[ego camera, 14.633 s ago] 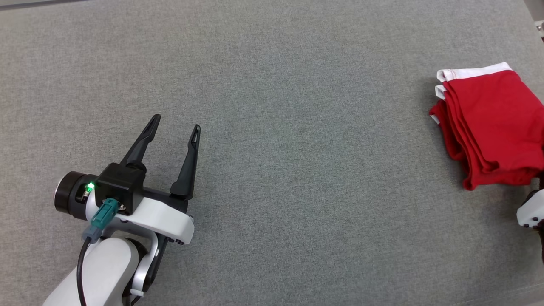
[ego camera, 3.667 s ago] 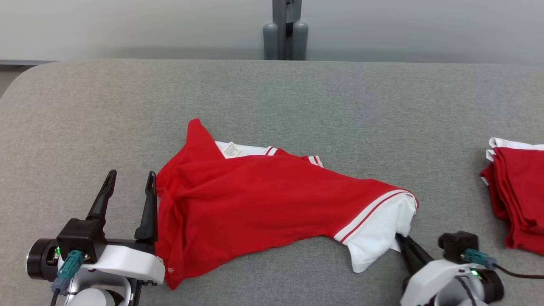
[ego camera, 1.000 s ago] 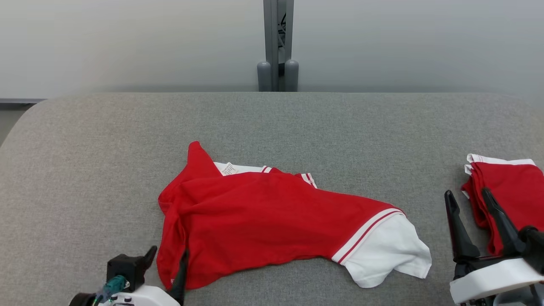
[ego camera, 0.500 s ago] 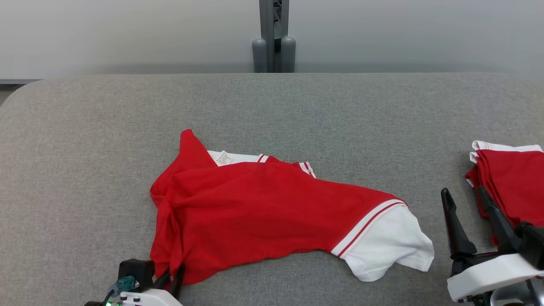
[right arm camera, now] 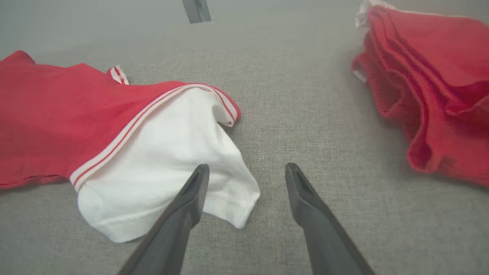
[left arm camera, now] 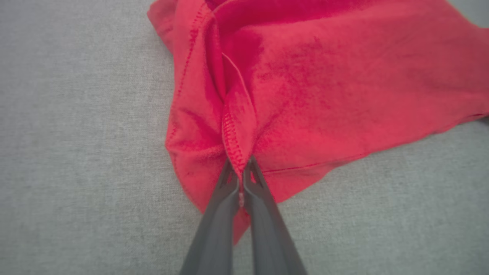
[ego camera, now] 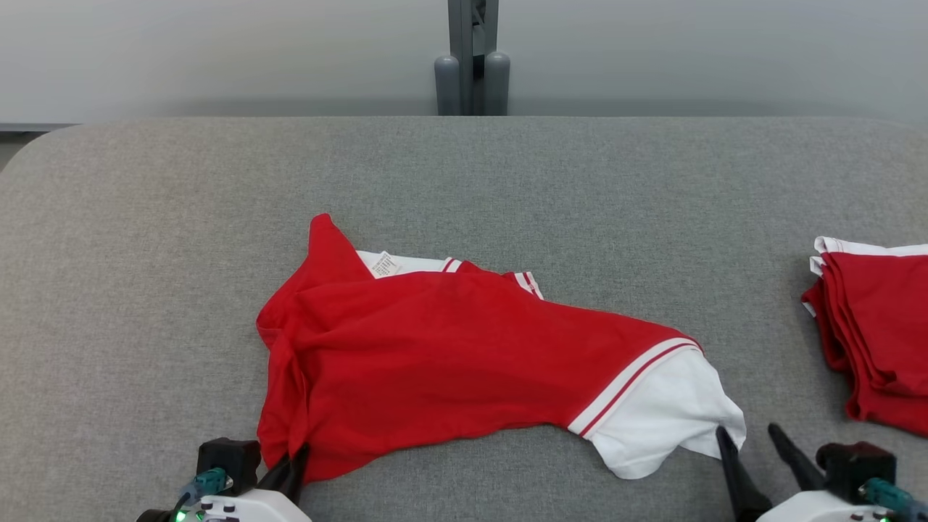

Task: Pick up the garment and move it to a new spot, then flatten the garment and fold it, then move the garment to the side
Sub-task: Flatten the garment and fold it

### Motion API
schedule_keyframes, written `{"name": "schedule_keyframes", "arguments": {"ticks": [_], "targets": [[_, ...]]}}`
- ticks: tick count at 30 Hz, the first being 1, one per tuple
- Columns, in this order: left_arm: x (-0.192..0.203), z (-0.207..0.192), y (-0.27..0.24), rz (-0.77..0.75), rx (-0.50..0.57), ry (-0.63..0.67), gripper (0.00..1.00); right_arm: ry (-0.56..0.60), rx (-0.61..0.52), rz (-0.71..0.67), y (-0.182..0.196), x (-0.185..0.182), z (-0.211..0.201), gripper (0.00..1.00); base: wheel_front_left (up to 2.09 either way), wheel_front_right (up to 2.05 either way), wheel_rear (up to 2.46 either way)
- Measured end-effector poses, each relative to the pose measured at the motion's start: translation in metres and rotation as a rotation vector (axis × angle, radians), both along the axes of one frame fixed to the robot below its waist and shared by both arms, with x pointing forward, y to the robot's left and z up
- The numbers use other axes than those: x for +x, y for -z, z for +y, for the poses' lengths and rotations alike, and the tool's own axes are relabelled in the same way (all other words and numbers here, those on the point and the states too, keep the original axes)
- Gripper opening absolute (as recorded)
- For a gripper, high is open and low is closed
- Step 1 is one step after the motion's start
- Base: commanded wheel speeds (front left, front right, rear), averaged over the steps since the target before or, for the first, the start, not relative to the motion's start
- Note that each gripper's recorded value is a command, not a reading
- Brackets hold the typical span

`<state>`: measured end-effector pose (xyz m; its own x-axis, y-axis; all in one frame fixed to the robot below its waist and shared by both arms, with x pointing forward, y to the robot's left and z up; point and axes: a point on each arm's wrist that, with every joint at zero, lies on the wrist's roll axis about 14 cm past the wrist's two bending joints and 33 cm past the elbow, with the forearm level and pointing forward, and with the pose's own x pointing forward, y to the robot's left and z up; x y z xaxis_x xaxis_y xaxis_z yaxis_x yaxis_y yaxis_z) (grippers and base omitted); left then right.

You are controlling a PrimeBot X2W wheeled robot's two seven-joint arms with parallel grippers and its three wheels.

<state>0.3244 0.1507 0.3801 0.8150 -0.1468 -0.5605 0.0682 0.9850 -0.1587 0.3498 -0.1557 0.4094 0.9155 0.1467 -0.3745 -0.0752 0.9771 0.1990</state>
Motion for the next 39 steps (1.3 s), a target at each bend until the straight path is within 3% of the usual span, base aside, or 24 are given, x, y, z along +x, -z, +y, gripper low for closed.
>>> {"name": "schedule_keyframes", "arguments": {"ticks": [5,10,11,12,13,18,22,31,39], "targets": [[0.003,0.001,0.002,0.007,0.004,0.003,0.00,-0.007,0.016,0.089,0.030,-0.007,0.005,1.00,0.00,0.00,0.00],[0.009,0.004,0.003,0.008,0.014,0.005,0.00,-0.026,0.022,0.067,0.033,0.006,0.014,1.00,0.00,0.00,0.00],[0.009,0.004,0.004,0.008,0.015,0.006,0.00,-0.031,0.025,0.062,0.033,0.007,0.017,0.56,0.00,0.00,0.00],[0.010,0.004,0.003,0.008,0.016,0.005,0.00,-0.034,0.029,0.057,0.032,0.009,0.018,0.32,0.00,0.00,0.00],[0.011,0.005,0.003,0.005,0.016,0.003,0.00,-0.036,0.033,0.058,0.033,0.009,0.019,0.00,0.00,0.00,0.00],[0.030,0.012,-0.023,-0.116,0.017,-0.033,0.00,-0.037,0.041,-0.017,0.015,0.020,0.018,0.00,0.00,0.00,0.00],[0.040,0.011,-0.047,-0.211,0.013,-0.036,0.00,-0.028,0.045,-0.148,-0.021,0.033,0.014,0.00,0.00,0.00,0.00],[0.081,0.010,-0.157,-0.579,0.019,-0.026,0.00,-0.012,0.028,-0.602,-0.163,0.064,0.005,0.00,0.00,0.00,0.00],[0.100,0.001,-0.279,-0.943,0.039,-0.003,0.00,-0.045,0.015,-0.974,-0.288,0.063,0.013,0.00,0.00,0.00,0.00]]}}
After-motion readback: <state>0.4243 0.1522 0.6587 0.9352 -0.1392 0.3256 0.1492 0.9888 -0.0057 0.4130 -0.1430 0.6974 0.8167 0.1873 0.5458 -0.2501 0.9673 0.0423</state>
